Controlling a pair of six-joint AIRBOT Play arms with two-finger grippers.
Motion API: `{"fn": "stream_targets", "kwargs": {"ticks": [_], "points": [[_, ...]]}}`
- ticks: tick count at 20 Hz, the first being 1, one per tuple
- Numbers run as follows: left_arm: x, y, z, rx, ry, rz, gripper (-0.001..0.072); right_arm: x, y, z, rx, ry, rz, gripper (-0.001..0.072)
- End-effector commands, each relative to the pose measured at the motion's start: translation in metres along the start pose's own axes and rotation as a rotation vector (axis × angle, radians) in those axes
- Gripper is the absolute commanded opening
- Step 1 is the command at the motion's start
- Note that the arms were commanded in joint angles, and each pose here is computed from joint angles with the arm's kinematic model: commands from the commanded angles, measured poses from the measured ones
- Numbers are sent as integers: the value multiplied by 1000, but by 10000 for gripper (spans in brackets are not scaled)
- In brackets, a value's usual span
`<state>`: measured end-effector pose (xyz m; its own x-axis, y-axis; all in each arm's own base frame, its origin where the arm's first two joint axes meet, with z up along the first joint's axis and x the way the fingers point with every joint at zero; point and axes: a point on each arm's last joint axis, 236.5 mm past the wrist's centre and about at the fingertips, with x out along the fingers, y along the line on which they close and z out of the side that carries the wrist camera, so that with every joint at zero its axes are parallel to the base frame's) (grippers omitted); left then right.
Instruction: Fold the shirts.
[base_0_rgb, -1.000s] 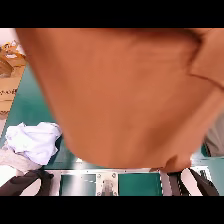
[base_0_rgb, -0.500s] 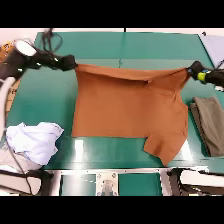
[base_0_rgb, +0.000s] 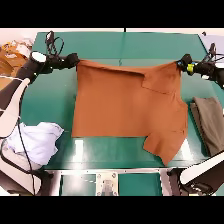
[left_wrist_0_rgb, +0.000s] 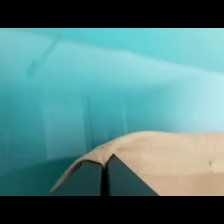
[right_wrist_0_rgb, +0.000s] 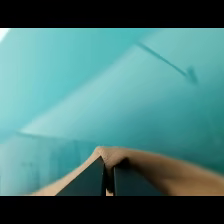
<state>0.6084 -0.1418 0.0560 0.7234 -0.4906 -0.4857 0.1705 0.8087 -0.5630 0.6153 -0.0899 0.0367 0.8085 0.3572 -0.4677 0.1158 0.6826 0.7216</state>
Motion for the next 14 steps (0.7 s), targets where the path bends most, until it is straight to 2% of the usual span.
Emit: {"fn": "stream_targets", "kwargs": {"ticks": [1,7,9,11,14], "points": [[-8,-17,42,44,-114,-25,20,-5,30,35,-40,-65,60,22],[-12,-23,54,71,-135,-30,20,-5,31,40,-51,-77,59,22],[-8,-18,32,123,-44,-20,20,-6,18,27,-94,-13,20,21],[-2,-4,-5,147,82,3,20,-15,-17,3,-118,107,-88,20],[17,29,-64,125,248,36,20,-30,-69,-31,-132,253,-225,20]]}}
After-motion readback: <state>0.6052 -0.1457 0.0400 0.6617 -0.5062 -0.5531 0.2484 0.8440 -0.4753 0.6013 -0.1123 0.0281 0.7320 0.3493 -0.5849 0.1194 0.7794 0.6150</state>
